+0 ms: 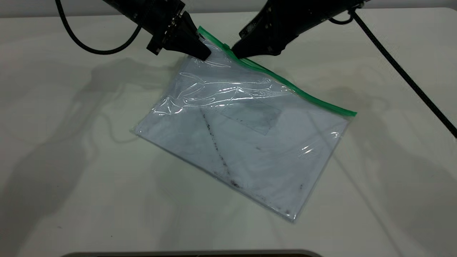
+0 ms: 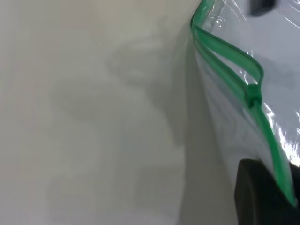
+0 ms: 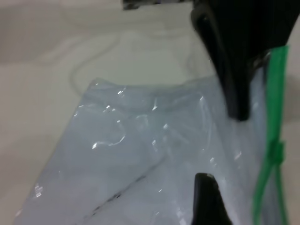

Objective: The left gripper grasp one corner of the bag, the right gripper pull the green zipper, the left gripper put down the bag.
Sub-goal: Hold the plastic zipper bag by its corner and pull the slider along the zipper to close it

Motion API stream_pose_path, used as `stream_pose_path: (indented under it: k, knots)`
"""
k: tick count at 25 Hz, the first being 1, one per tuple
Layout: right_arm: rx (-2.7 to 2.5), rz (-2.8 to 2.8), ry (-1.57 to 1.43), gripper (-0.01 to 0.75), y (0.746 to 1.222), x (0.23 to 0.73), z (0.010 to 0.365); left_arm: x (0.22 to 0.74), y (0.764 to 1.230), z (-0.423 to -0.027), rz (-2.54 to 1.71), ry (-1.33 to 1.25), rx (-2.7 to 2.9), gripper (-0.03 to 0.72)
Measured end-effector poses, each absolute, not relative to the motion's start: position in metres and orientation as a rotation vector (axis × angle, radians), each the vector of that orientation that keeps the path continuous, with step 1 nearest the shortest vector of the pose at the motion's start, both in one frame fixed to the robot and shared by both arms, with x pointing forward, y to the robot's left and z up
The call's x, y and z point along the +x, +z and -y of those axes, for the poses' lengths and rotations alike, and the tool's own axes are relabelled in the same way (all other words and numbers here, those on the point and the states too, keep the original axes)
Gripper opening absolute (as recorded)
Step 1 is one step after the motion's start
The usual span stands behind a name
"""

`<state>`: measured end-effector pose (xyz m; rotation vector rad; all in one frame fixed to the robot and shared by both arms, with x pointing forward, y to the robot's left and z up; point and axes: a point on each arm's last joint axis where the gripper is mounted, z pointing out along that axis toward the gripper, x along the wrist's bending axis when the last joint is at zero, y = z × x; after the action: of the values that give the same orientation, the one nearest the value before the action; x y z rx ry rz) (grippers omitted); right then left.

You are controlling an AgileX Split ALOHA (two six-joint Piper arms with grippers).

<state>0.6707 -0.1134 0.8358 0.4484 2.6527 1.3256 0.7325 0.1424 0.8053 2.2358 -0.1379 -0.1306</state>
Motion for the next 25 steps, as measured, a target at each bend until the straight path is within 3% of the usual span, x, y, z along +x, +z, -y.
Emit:
stream_pose_path:
  k: [16, 25]
  knots:
    - [0.555, -2.593, 1.386, 0.461, 0.817, 0.687, 0.105, 0.730, 0.807, -0.127, 0.190, -0.116, 2.236, 0.053]
    - [0.567, -2.588, 1.391, 0.380, 0.816, 0.687, 0.105, 0.730, 0.807, -0.127, 0.190, -0.115, 2.237, 0.053]
